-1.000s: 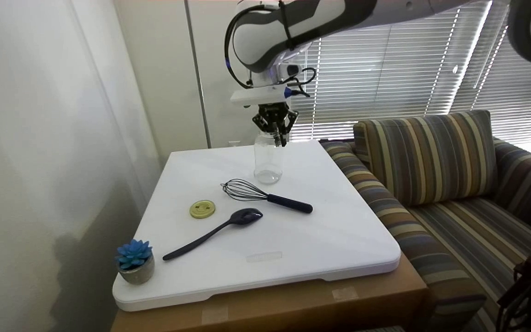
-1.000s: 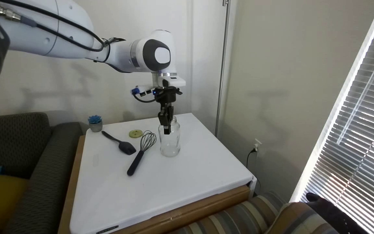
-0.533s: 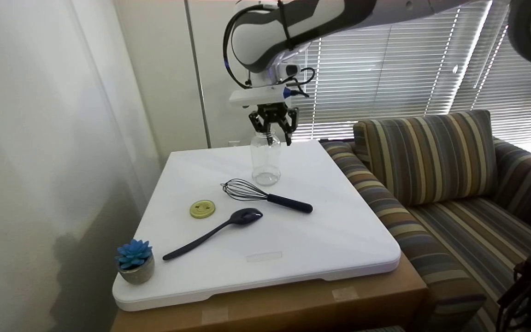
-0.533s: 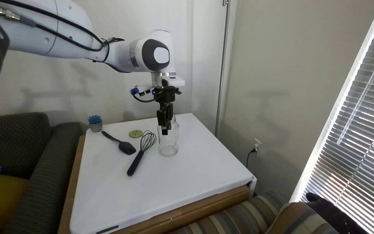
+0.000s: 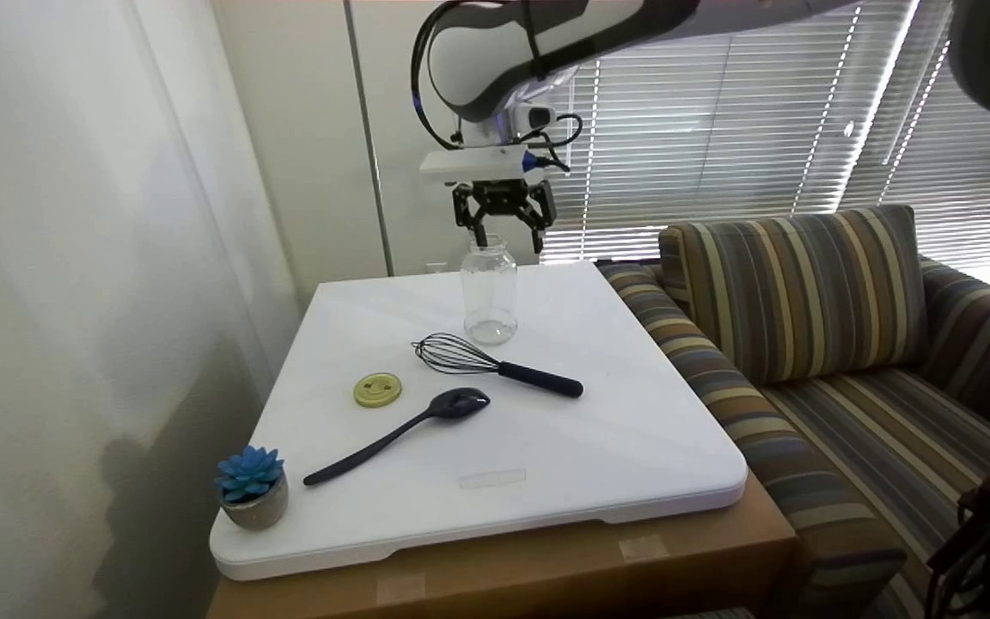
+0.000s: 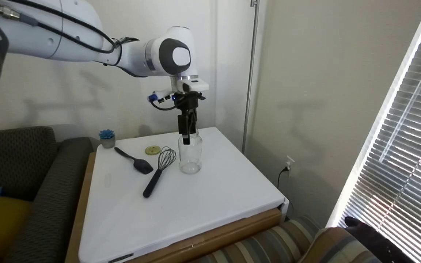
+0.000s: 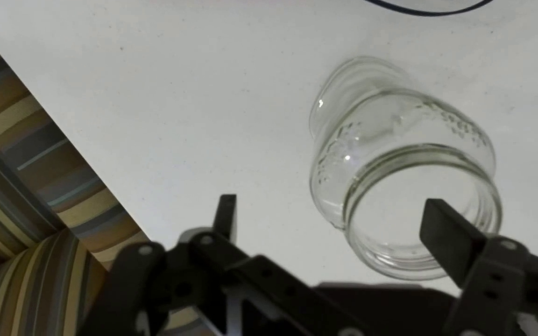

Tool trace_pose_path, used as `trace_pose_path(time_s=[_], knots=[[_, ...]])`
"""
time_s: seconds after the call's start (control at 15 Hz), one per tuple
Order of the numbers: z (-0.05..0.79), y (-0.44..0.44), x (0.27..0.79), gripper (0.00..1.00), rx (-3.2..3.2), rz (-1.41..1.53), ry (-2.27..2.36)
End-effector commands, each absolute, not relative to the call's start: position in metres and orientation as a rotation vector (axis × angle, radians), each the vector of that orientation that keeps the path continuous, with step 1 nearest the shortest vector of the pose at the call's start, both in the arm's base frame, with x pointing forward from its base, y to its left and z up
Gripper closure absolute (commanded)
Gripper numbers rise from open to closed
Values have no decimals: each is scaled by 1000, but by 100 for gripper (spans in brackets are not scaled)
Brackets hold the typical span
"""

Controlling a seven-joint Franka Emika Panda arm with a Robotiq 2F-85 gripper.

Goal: Move the bottle backwards

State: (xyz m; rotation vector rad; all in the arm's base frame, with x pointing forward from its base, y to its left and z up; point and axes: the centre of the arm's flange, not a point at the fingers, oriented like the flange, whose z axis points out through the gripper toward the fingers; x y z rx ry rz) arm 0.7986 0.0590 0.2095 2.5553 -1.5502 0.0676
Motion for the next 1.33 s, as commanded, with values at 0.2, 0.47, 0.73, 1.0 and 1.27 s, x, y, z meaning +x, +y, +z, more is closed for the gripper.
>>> trace_pose_path(time_s=[0.2, 0.47, 0.73, 1.0, 1.27], knots=[[249, 51, 786, 0, 2585, 138, -1541], [294, 46, 791, 0, 2619, 201, -1518], [333, 47, 797, 0, 2667, 261, -1485], [342, 56, 811, 0, 2685, 302, -1486], [346, 56, 811, 0, 2695, 306, -1470]])
